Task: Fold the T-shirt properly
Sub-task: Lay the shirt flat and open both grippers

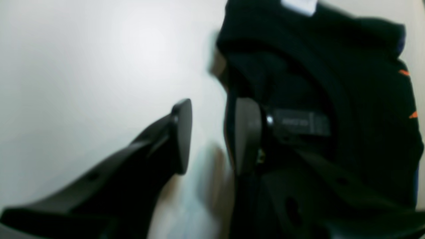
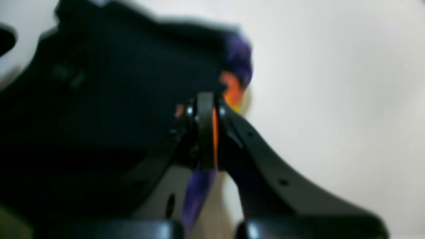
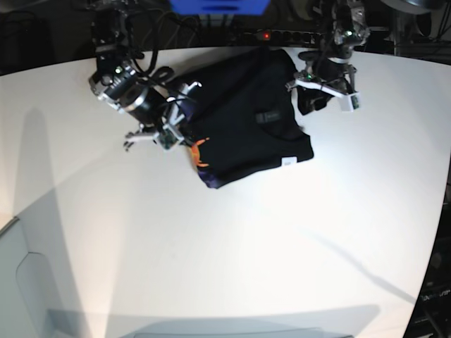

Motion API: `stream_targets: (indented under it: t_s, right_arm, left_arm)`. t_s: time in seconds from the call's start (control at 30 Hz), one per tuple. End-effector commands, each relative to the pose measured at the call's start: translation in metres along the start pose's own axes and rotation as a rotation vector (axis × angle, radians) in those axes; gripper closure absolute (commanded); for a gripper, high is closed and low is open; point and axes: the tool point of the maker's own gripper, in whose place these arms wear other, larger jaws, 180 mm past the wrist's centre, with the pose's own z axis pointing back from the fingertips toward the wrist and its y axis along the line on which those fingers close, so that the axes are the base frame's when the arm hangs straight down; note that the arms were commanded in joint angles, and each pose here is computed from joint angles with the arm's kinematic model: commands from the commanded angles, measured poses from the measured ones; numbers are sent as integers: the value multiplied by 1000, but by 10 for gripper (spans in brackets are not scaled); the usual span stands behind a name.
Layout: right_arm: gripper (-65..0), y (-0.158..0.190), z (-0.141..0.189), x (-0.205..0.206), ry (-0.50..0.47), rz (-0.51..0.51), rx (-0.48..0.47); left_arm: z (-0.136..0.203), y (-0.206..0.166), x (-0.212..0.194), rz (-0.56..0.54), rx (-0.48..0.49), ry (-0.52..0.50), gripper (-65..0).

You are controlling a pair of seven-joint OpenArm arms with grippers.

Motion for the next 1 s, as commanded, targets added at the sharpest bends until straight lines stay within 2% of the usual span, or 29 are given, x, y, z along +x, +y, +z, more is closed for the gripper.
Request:
stream_targets:
  t_s: [0.0,0.17,0.3,0.4,0.5,0.63,0.73,0.97]
  right_arm:
    - [0,7,2,8,-47,-8,24]
    - [0,21,-2,-28,38,-70,61]
    - [0,26,-7,-51,92,-107,80]
    - [0,18,0,-39,64,-70,60]
    - [0,11,12,-7,-8,-6,26]
    - [0,8,24,16,-61,35,2]
    - [0,4,26,13,-54,31,-11]
    - [0,-21,35,4,-34,14,-85]
  left_arm:
    - [1,-3,6,-4,-13,-25,-218]
    - [2,-7,0,24,-15,-18,-230]
    - [1,-10,-5,31,-19,-3,-323]
    - [-2,-28,-19,18,-70,63,-421]
    - [-3,-41,-25,14,-105,79,-469]
    - [-6,-54,-32,17,-138,97,-467]
    - [-12,-57,-30,17,-147,92,-467]
    - [-22,-43,-52,36,-113,156,-466]
